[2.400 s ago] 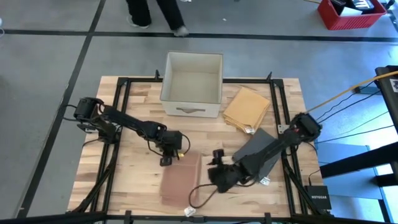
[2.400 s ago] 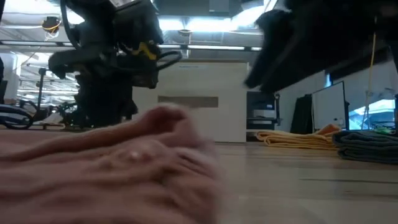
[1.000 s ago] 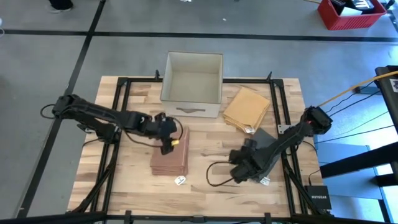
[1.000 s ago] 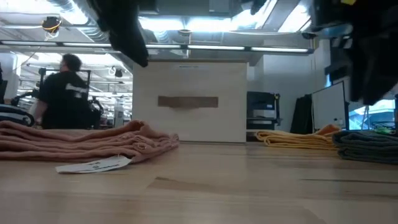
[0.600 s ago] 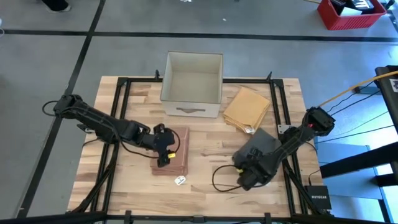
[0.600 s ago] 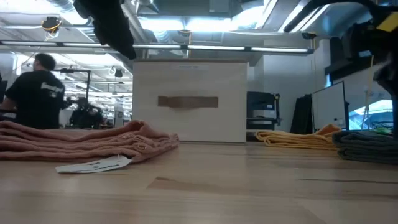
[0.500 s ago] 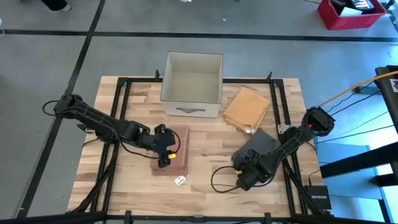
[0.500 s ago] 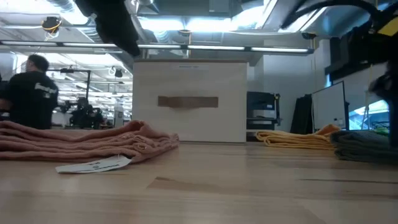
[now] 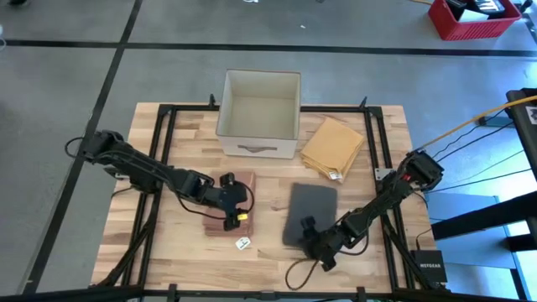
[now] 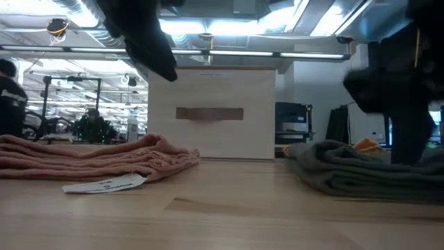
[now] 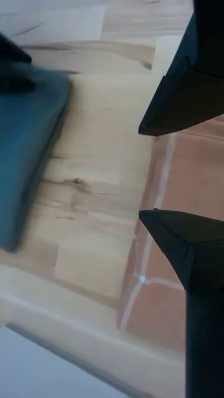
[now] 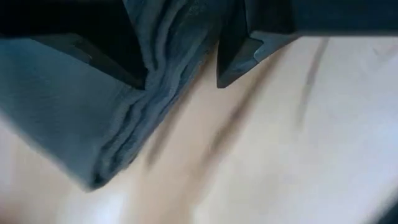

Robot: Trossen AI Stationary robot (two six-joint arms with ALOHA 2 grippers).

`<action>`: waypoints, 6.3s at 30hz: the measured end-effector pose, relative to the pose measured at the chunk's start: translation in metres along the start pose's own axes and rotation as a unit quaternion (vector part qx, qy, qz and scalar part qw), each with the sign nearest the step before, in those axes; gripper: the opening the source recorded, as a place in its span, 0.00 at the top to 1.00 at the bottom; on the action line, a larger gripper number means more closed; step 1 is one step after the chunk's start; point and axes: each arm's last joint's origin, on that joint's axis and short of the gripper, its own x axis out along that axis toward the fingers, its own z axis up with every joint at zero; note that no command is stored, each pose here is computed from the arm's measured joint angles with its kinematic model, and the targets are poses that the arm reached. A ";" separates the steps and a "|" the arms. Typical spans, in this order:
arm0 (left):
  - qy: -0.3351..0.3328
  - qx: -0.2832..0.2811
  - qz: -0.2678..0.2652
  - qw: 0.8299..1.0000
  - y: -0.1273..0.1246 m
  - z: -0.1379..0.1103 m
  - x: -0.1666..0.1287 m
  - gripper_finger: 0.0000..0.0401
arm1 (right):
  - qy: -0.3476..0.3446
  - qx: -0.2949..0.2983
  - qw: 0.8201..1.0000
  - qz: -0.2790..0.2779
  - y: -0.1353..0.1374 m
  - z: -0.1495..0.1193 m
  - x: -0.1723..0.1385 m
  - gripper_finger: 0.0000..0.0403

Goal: Fold towel
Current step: Stack the dark gray towel on the brown towel, then stack the yellow towel on the dark gray towel

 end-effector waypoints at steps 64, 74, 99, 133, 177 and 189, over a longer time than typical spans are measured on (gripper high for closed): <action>0.082 -0.054 -0.034 0.995 -0.020 -0.025 -0.013 0.51 | 0.108 0.301 0.937 0.138 -0.215 -0.083 -0.026 0.95; 0.109 -0.050 0.088 0.989 -0.009 -0.069 0.000 0.51 | 0.104 0.234 0.961 0.108 -0.187 -0.047 -0.033 0.98; 0.044 -0.103 0.030 0.993 -0.020 -0.089 0.064 0.51 | -0.108 0.130 0.985 -0.034 -0.144 0.096 -0.079 0.99; 0.077 -0.106 0.059 0.990 -0.012 -0.057 -0.072 0.51 | -0.177 0.147 0.966 -0.119 -0.230 0.083 -0.021 0.98; -0.036 -0.087 0.030 0.995 -0.012 -0.051 -0.030 0.51 | 0.084 0.155 0.978 -0.107 -0.181 0.095 -0.087 0.58; 0.010 -0.055 0.069 0.996 -0.010 -0.063 0.012 0.51 | 0.144 0.297 0.906 -0.266 -0.170 -0.021 -0.131 0.58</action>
